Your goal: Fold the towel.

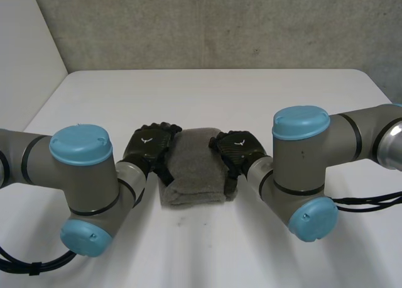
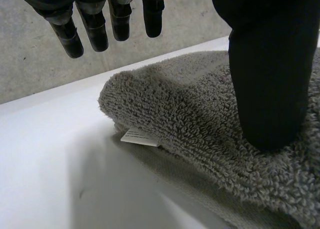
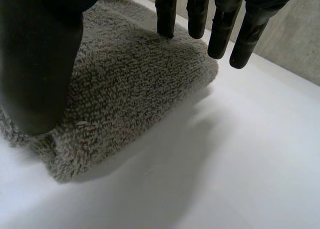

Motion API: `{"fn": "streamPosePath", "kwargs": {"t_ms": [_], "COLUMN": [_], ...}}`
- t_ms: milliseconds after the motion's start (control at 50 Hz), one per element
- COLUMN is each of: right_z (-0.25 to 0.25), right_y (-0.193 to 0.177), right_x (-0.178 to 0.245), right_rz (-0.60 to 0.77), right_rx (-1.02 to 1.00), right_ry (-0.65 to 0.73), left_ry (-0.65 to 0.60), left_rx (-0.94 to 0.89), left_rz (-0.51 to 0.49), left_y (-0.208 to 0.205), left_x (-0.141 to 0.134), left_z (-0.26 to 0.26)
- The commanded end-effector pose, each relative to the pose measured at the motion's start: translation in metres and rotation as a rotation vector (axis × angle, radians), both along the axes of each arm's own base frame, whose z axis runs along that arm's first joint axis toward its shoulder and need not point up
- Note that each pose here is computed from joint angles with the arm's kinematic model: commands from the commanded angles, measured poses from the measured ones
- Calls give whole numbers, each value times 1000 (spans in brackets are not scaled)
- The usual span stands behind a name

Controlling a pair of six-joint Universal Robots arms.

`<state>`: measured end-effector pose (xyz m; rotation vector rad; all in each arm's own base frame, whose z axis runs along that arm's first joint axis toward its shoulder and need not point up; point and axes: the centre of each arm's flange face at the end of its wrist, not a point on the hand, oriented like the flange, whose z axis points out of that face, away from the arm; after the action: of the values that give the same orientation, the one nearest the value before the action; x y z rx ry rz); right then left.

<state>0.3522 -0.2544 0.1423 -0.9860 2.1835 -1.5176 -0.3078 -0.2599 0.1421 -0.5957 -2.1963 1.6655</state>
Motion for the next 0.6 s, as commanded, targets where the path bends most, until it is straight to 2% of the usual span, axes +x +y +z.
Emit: {"fn": "streamPosePath", "kwargs": {"t_ms": [20,40,60,80,100,120,140,160,180,240,360,420,600], "right_z": [61,62,87,114,114,139,139,163,185,208,212,214,208], "right_y": [-15,-15,-17,-18,-18,-17,-17,-17,-17,-16,-19,-17,-22], "right_x": [-13,-13,-20,-28,-29,-37,-37,-48,-61,-83,-107,-117,-135], "right_rz": [-50,-50,-67,-90,-91,-113,-113,-140,-176,-256,-355,-381,-434], "right_rx": [-112,-113,-164,-222,-223,-274,-274,-327,-376,-415,-382,-366,-343], "right_ry": [-81,-82,-115,-149,-149,-185,-185,-218,-242,-253,-209,-193,-165], "left_ry": [25,46,46,75,75,104,130,131,150,163,156,146,129], "left_rx": [-71,-108,-109,-149,-149,-190,-232,-232,-268,-300,-328,-318,-278], "left_rz": [0,5,5,11,11,18,28,28,43,84,198,220,219], "left_y": [2,3,3,3,3,5,9,9,13,20,27,29,33], "left_x": [3,5,5,7,7,11,15,15,21,34,66,74,75], "left_z": [46,66,66,88,88,111,135,135,159,192,234,239,235]}}
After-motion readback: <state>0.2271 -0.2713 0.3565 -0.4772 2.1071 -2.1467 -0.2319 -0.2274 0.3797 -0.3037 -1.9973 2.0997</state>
